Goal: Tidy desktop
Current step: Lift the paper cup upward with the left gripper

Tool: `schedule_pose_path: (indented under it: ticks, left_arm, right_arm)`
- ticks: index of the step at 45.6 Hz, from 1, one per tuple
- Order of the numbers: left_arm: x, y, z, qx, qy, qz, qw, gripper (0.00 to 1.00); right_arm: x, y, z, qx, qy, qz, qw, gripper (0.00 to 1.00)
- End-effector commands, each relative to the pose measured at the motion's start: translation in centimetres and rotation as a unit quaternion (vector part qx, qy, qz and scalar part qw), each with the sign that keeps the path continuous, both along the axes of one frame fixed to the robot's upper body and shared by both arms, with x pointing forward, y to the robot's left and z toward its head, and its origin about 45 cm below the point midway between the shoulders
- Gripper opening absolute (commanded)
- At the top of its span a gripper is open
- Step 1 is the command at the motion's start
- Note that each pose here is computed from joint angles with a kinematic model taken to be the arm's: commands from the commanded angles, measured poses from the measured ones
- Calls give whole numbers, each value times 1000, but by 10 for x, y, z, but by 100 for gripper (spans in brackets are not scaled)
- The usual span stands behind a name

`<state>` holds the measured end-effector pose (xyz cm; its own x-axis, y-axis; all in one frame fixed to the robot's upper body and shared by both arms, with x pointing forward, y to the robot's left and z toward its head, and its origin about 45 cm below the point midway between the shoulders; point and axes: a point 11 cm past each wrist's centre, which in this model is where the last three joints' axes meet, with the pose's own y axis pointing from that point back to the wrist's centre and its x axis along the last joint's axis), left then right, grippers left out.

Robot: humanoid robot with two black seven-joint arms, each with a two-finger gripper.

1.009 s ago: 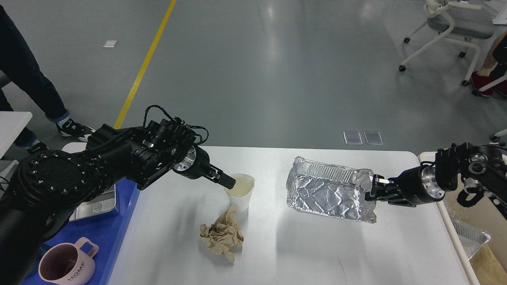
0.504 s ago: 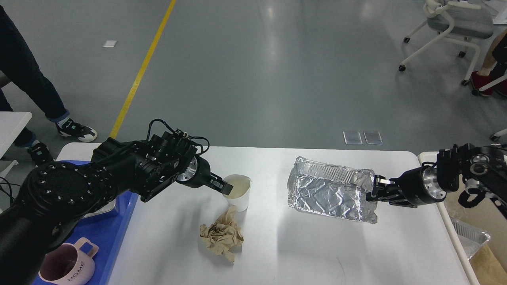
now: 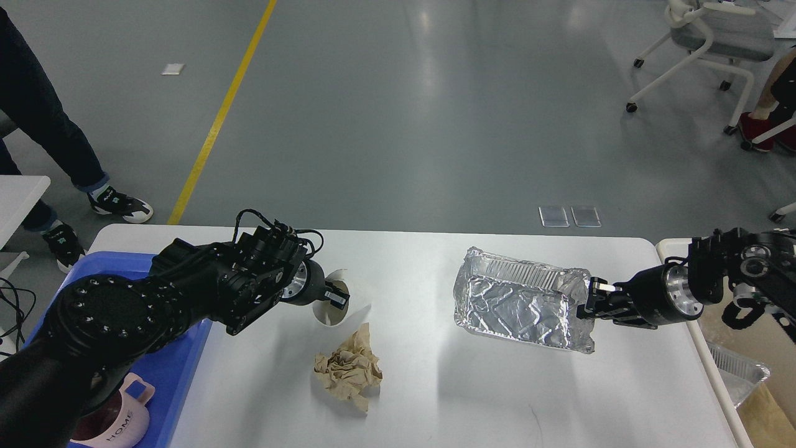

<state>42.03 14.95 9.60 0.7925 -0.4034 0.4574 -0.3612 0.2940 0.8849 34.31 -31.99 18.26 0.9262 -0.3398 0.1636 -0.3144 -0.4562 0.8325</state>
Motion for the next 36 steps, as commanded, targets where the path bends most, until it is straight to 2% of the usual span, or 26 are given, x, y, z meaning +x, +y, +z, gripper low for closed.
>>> schedule_pose_path:
  ticks: [1, 13, 23, 28, 36]
  left_arm:
    - [13, 2, 19, -21, -7, 11, 1000, 0]
    - [54, 31, 85, -117, -29, 94, 988, 0]
    - [88, 71, 172, -255, -48, 191, 947, 0]
    - [95, 78, 189, -299, -56, 216, 928, 0]
    - [102, 58, 213, -349, -62, 216, 910, 0]
  right_arm:
    - [0, 0, 0, 0, 0, 0, 1000, 0]
    - [0, -5, 1, -5, -1, -4, 1000, 0]
    - [0, -4, 1, -5, 0, -2, 1000, 0]
    - [0, -1, 0, -1, 0, -1, 1000, 0]
    - [-1, 7, 3, 4, -3, 12, 1000, 0]
